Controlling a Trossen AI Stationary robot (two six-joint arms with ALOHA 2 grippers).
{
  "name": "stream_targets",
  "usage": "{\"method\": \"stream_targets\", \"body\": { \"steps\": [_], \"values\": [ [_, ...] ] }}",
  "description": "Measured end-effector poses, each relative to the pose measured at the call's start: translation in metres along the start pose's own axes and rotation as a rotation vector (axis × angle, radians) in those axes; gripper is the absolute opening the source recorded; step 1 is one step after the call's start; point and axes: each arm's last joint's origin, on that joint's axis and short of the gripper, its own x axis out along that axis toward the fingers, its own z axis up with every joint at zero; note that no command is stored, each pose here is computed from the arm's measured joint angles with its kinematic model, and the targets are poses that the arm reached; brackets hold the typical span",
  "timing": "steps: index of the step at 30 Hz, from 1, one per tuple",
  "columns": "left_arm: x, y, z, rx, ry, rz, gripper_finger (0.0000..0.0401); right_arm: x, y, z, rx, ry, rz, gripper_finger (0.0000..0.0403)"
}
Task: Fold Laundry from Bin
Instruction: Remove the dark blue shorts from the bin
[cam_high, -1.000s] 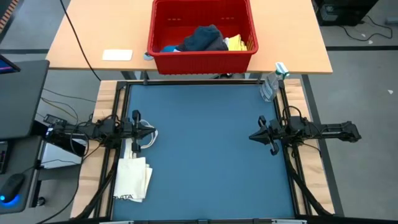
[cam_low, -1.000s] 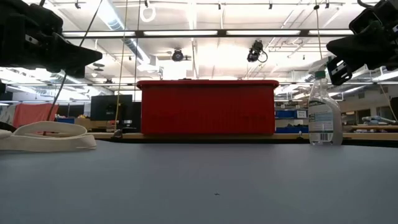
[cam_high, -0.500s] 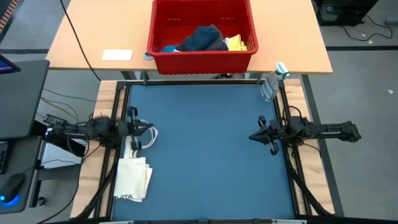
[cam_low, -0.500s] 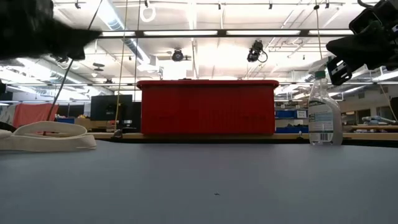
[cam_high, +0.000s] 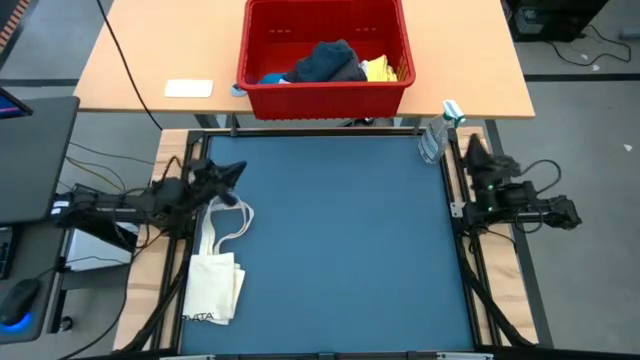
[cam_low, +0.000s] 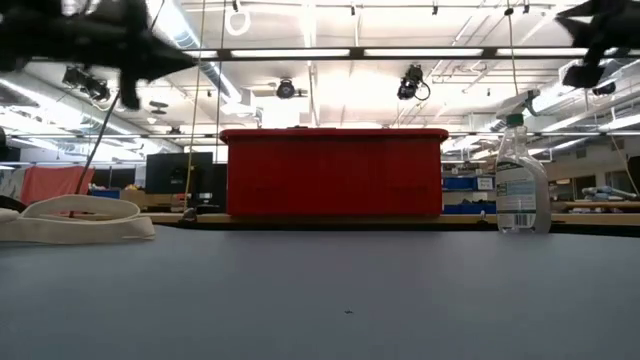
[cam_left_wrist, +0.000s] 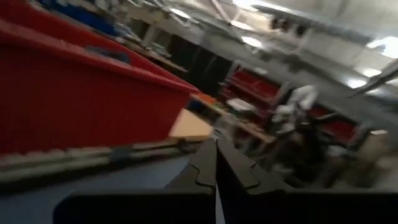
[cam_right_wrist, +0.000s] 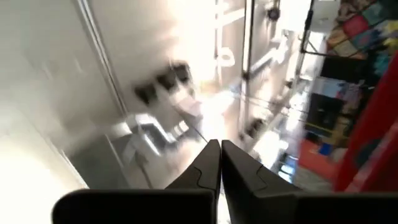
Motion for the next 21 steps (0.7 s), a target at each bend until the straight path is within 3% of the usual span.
{"method": "stream_targets", "body": {
  "steps": [3, 7, 10, 14, 18, 21],
  "values": [
    [0.037, -0.016, 0.012, 0.098, 0.084, 0.115, 0.0007, 0.000, 0.001, 0.001, -0.012, -0.001, 0.026, 0.0023],
    [0.098, -0.025, 0.029, 0.156, 0.223, 0.251, 0.0007, -0.001, -0.006, -0.015, -0.280, 0.147, 0.000, 0.0023],
    [0.145, -0.021, 0.043, 0.131, 0.368, 0.214, 0.0007, -0.006, -0.020, -0.035, -0.349, 0.343, -0.056, 0.0023],
    [0.196, -0.003, 0.063, 0.112, 0.534, 0.164, 0.0007, -0.015, -0.037, -0.055, -0.328, 0.582, -0.125, 0.0023],
    [0.239, 0.025, 0.096, 0.156, 0.545, 0.140, 0.0007, -0.019, -0.042, -0.065, -0.329, 0.718, -0.105, 0.0023],
    [0.264, 0.051, 0.120, 0.132, 0.545, 0.117, 0.0009, -0.015, -0.042, -0.070, -0.362, 0.751, -0.167, 0.0023]
  ]
}}
